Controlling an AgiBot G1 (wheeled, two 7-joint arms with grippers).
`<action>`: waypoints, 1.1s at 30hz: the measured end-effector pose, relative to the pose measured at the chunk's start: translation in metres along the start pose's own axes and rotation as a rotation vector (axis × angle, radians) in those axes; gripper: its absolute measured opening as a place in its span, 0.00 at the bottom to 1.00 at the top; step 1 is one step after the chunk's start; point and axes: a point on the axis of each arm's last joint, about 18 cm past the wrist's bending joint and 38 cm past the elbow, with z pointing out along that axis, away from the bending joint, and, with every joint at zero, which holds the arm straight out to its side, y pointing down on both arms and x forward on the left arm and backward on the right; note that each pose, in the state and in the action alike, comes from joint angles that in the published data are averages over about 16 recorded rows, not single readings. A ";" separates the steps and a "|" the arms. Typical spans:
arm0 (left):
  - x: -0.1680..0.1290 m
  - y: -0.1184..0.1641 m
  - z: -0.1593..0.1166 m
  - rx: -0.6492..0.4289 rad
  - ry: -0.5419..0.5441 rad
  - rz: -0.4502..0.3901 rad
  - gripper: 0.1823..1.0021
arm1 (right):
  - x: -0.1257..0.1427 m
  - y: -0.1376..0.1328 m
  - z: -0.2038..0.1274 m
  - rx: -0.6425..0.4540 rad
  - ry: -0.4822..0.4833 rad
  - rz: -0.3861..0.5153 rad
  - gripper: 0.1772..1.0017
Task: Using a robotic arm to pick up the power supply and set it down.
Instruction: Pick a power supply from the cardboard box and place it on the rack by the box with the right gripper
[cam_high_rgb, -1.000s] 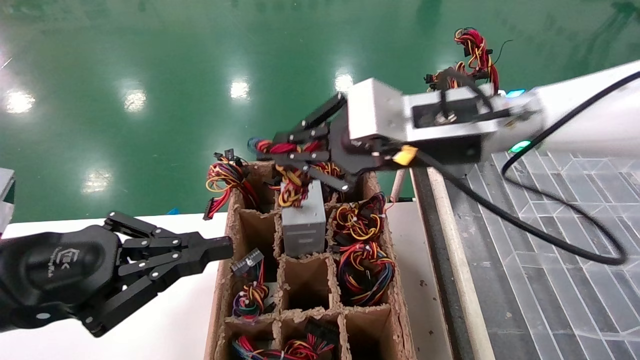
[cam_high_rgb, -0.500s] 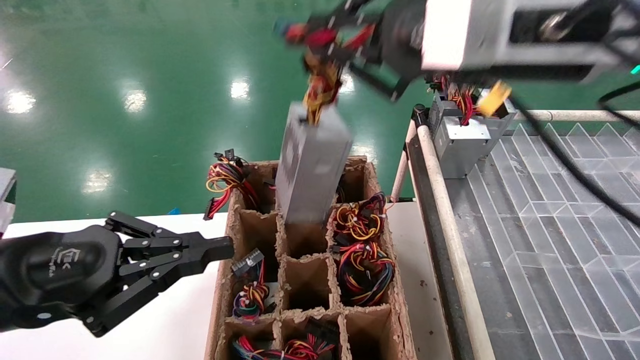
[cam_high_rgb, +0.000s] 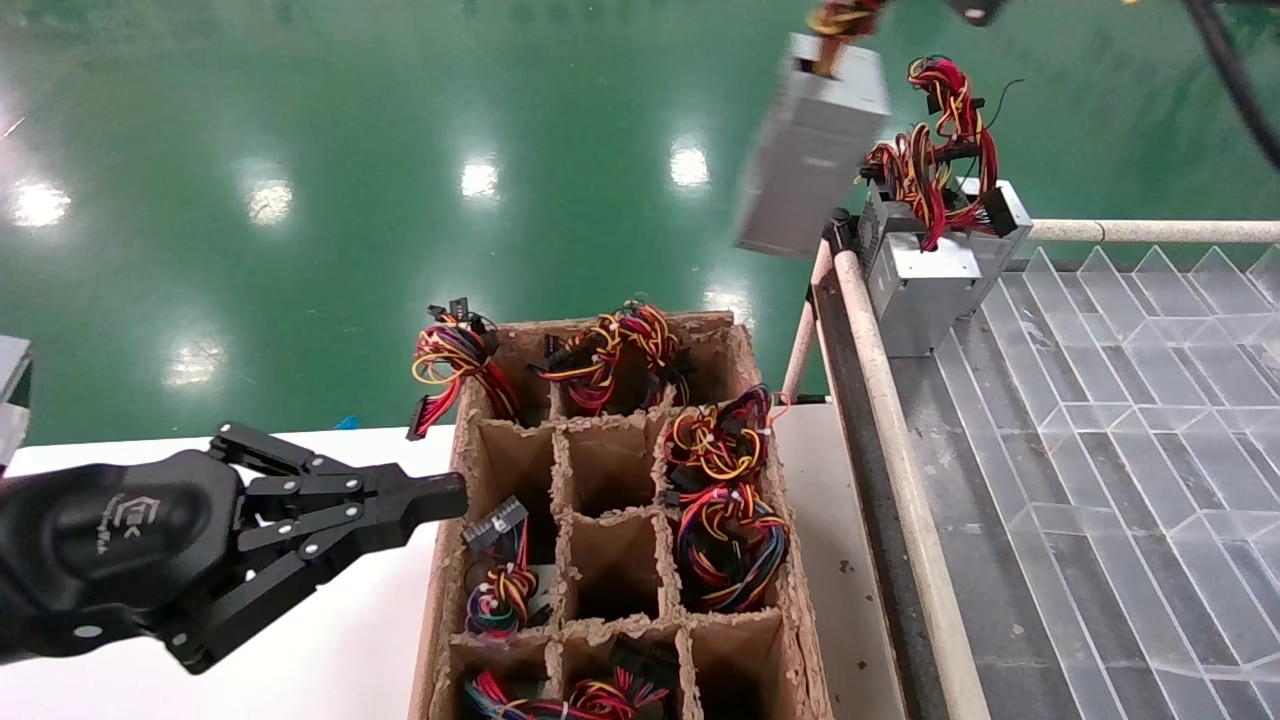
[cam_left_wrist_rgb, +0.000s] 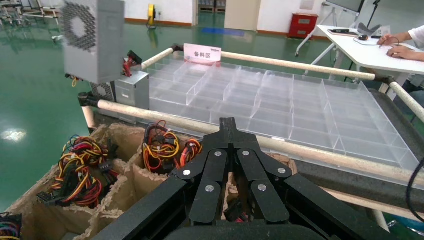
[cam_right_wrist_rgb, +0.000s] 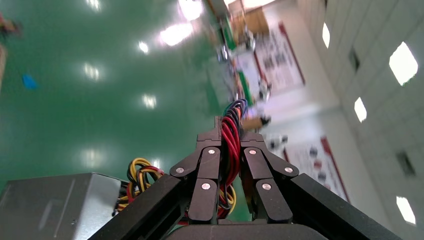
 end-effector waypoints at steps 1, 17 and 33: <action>0.000 0.000 0.000 0.000 0.000 0.000 0.01 | 0.002 0.006 -0.005 -0.021 0.006 0.006 0.04; 0.000 0.000 0.000 0.000 0.000 0.000 0.01 | -0.021 0.091 -0.075 -0.284 0.047 0.158 0.04; 0.000 0.000 0.000 0.000 0.000 0.000 0.01 | -0.028 0.111 -0.100 -0.376 0.048 0.162 0.04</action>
